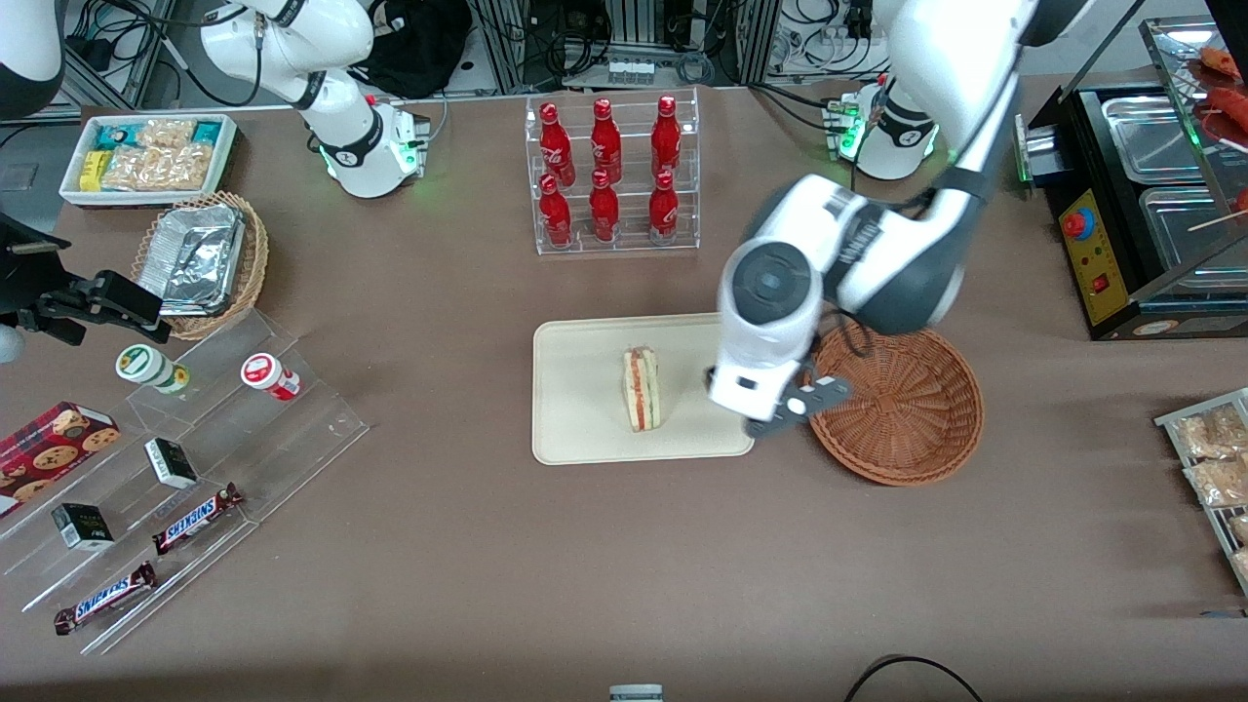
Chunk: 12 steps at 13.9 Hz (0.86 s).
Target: Place sandwich from basket to tray
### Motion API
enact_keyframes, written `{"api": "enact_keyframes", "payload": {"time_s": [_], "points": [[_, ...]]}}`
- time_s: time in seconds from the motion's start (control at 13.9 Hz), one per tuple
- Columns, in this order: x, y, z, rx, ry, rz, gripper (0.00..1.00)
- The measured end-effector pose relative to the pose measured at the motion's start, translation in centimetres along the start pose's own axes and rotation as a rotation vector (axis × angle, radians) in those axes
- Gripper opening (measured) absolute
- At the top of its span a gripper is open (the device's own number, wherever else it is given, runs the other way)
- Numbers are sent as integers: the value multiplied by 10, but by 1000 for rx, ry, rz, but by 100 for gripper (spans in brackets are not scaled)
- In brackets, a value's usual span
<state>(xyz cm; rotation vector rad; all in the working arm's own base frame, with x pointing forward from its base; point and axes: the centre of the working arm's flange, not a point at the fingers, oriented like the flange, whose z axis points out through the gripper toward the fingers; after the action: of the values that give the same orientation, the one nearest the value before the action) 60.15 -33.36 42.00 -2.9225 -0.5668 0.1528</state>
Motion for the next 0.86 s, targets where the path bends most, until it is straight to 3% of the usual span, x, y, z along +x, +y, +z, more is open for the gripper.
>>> {"api": "enact_keyframes", "payload": {"time_s": [0.43,0.65,0.86], "points": [[65,-122,-3,-25,-81,66,100],[72,-171,-16,-39,-82,99,100],[61,-202,-32,-23,-89,153,100]]}}
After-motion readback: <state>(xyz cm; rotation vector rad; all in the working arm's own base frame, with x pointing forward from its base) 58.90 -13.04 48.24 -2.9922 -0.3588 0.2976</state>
